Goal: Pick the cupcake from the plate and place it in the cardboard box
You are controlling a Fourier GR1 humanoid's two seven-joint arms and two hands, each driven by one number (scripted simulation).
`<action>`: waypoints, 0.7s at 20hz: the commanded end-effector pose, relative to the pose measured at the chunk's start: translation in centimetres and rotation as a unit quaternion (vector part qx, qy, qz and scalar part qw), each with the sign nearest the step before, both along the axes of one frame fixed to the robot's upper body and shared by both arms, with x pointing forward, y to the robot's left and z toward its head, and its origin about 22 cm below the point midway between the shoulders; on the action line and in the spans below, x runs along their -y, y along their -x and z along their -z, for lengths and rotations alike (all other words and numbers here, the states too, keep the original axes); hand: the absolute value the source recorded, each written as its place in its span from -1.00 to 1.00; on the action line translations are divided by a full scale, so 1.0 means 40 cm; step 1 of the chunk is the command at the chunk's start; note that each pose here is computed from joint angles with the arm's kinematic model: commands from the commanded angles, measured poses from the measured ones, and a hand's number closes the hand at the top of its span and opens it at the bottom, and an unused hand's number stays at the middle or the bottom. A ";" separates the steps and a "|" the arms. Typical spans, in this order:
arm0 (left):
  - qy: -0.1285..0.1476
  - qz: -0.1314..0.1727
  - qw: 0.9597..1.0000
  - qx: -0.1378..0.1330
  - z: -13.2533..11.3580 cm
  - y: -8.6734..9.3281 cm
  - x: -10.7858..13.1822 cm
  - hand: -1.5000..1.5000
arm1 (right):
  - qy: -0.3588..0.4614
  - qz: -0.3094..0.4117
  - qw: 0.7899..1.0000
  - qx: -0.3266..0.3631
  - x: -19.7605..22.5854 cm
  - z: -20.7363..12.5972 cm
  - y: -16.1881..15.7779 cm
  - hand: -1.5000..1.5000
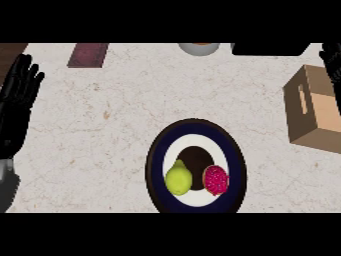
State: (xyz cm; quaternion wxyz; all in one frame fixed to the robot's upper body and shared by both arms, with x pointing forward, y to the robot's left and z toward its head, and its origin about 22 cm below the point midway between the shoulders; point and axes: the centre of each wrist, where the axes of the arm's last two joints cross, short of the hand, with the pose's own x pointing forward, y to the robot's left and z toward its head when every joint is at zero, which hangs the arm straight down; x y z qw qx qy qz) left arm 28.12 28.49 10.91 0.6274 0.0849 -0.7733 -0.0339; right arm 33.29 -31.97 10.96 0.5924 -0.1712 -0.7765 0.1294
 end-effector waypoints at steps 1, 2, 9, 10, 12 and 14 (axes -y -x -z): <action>-0.021 0.019 1.000 -0.004 0.036 0.032 -0.007 0.00 | -0.004 0.034 0.999 0.034 -0.040 -0.047 0.057 -1.00; -0.043 0.019 0.999 0.003 0.019 0.013 -0.029 0.00 | -0.025 0.070 0.996 0.058 -0.074 -0.060 0.068 -1.00; -0.118 0.068 0.990 -0.045 0.071 0.038 -0.023 0.00 | 0.063 0.194 0.979 0.009 -0.033 -0.018 0.198 -1.00; -0.118 0.082 0.989 -0.043 0.076 0.051 -0.006 0.00 | 0.066 0.203 0.977 0.012 -0.042 -0.011 0.236 -1.00; -0.123 0.085 0.988 -0.043 0.087 0.053 -0.031 0.00 | 0.097 0.190 0.976 0.030 -0.083 -0.019 0.294 -1.00; -0.129 0.095 0.986 -0.041 0.084 0.047 -0.027 0.00 | 0.153 0.163 0.974 0.027 -0.106 -0.016 0.351 -1.00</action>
